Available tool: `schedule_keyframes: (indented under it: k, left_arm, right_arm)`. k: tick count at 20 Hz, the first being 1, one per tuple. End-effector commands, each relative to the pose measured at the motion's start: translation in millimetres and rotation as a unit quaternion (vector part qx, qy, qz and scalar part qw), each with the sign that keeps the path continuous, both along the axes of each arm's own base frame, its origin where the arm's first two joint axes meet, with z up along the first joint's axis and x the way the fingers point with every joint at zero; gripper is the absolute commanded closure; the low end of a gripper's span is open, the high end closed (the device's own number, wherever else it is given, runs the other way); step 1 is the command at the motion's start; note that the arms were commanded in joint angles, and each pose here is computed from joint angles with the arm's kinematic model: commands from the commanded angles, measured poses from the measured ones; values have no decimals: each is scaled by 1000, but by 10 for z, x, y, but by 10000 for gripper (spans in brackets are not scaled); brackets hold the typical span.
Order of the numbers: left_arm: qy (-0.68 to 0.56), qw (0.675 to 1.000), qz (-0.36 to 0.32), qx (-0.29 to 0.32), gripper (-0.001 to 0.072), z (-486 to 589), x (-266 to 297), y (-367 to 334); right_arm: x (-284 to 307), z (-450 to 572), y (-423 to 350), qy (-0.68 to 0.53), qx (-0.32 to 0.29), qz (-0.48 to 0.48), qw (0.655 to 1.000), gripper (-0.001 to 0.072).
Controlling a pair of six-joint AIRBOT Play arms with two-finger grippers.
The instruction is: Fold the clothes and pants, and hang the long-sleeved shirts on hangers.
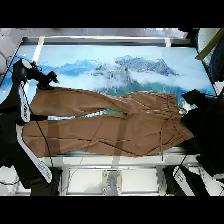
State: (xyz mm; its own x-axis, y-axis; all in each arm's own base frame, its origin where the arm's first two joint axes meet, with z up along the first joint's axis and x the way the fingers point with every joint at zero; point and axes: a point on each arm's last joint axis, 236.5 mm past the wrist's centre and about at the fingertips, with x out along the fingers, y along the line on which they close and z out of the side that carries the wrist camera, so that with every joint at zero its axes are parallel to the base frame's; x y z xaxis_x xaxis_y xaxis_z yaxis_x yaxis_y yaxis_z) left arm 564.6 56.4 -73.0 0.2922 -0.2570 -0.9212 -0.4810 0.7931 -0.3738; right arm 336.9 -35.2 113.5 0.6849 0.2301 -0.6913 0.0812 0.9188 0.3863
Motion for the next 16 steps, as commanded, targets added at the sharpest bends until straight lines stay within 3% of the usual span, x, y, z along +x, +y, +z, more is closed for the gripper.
schedule_keyframes:
  k: [1,8,11,13,15,16]
  left_arm:
    - [6,1000,15,-10,230,-24,4,-25]
    - [19,998,17,-64,249,-186,9,-242]
    - [25,997,18,-68,346,-233,-15,-251]
    - [24,997,18,-67,354,-233,-12,-248]
    - [22,997,16,-67,590,-232,-7,-247]
    - [22,997,15,-66,660,-232,-8,-248]
  right_arm:
    - [-10,-20,-31,4,-10,0,1000,257]
    - [-1,-16,-45,2,-12,-2,1000,257]
    - [-1,-18,-51,-1,-22,7,1000,257]
    - [9,-11,-61,-4,-24,5,1000,257]
    - [27,2,-79,-8,-26,1,1000,257]
    - [27,2,-79,-8,-26,1,1000,257]
